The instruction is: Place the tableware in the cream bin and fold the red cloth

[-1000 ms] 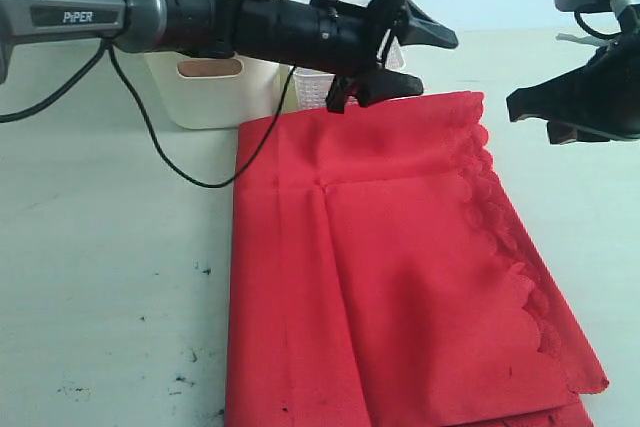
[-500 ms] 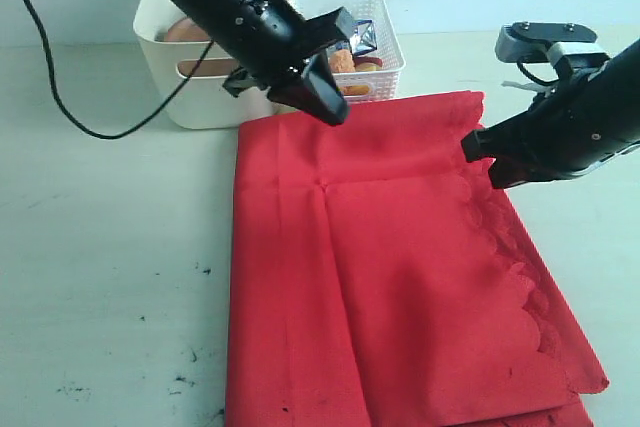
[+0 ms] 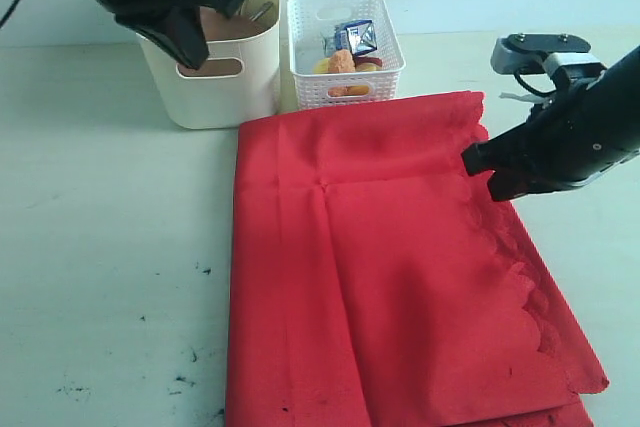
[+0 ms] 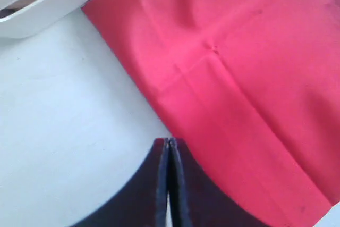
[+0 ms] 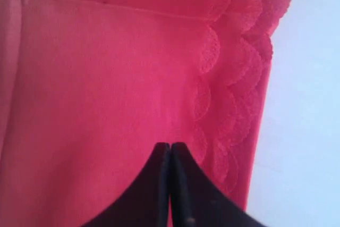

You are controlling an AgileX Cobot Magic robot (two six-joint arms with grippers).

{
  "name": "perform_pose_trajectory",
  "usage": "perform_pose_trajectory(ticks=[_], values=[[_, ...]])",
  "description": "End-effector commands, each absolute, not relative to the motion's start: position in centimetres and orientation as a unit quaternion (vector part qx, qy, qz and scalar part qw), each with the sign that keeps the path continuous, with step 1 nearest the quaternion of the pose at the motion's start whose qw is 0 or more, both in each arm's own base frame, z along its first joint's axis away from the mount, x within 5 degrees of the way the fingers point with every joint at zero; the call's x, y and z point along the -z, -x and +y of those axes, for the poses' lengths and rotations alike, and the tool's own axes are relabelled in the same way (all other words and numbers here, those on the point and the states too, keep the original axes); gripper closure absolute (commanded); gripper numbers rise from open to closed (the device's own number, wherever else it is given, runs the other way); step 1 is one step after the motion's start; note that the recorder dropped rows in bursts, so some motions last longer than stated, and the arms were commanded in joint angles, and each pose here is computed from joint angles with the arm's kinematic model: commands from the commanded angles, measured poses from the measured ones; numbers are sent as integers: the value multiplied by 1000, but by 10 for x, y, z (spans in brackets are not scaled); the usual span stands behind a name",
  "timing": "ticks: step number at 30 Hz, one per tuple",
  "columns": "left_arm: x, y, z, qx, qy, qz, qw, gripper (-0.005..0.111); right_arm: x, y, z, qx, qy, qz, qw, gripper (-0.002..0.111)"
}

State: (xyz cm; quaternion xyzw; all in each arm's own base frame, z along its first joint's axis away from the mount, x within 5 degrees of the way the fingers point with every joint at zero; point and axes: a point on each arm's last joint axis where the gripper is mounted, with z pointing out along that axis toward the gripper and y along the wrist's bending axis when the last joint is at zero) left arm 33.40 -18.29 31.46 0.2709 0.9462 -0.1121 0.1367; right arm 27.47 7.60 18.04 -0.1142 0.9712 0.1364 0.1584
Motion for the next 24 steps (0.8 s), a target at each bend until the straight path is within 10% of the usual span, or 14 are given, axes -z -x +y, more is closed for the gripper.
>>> perform_pose_trajectory(ticks=[1,24], values=[[-344,-299,-155,99,-263,945,166,107,-170,-268,75,-147,107,970,161,108],[-398,-56,-23,94,-152,867,465,107,-173,-233,151,-202,341,906,150,108]])
